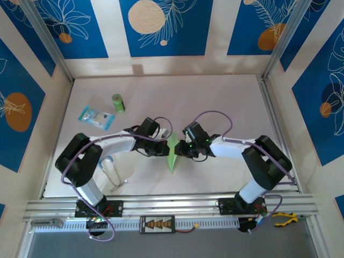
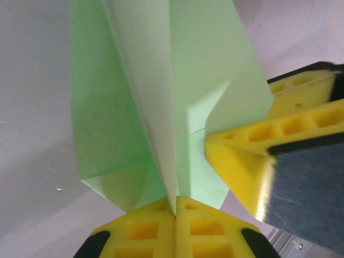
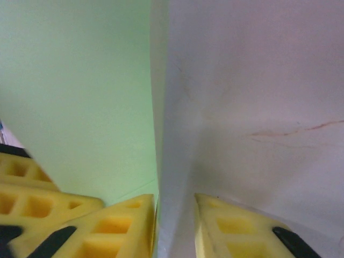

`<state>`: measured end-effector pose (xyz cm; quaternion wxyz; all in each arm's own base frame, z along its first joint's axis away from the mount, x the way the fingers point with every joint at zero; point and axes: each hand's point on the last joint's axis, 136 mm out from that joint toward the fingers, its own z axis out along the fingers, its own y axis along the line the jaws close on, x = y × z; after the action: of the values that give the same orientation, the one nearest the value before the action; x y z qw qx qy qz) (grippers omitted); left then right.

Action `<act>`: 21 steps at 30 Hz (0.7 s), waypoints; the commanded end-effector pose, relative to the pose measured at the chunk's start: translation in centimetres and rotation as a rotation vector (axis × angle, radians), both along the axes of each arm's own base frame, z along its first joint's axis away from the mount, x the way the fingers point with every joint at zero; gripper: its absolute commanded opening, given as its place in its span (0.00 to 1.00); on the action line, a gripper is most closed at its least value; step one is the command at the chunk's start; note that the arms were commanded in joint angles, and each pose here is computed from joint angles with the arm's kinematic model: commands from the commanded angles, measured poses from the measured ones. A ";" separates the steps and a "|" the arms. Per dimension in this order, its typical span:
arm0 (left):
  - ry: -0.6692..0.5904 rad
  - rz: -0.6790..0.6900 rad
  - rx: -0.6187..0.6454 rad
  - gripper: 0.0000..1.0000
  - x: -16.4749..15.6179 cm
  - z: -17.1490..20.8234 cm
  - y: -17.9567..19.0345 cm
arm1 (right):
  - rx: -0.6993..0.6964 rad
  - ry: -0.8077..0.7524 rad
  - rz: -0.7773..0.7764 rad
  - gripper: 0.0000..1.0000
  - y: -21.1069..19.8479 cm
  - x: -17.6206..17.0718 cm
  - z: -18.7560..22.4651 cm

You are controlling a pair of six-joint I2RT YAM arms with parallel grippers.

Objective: Fold a paper plane with a square sheet of paper (pick it up from the middle)
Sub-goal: Move a paper plane to the center of the table.

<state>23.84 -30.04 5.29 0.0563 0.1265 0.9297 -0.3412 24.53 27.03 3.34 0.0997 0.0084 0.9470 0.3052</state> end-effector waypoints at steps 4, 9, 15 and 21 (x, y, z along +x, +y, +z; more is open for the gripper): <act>-0.007 -0.020 -0.009 0.02 0.0 0.9 -0.5 | 0.019 0.024 -0.004 0.15 0.5 0.1 0.1; 0.007 -0.019 -0.014 0.06 0.0 0.6 -0.8 | 0.063 0.041 -0.014 0.08 0.8 0.1 0.1; 0.035 -0.017 -0.028 0.10 -0.1 0.0 -1.2 | 0.100 0.060 -0.039 0.06 0.9 0.2 -0.2; 0.045 -0.007 -0.009 0.14 -0.1 -0.5 -1.0 | 0.111 0.066 -0.043 0.06 1.0 0.2 -0.2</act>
<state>24.01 -30.46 4.78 0.0467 0.1215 0.9301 -0.3434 25.13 27.89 3.40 0.0874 0.0393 0.9339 0.3445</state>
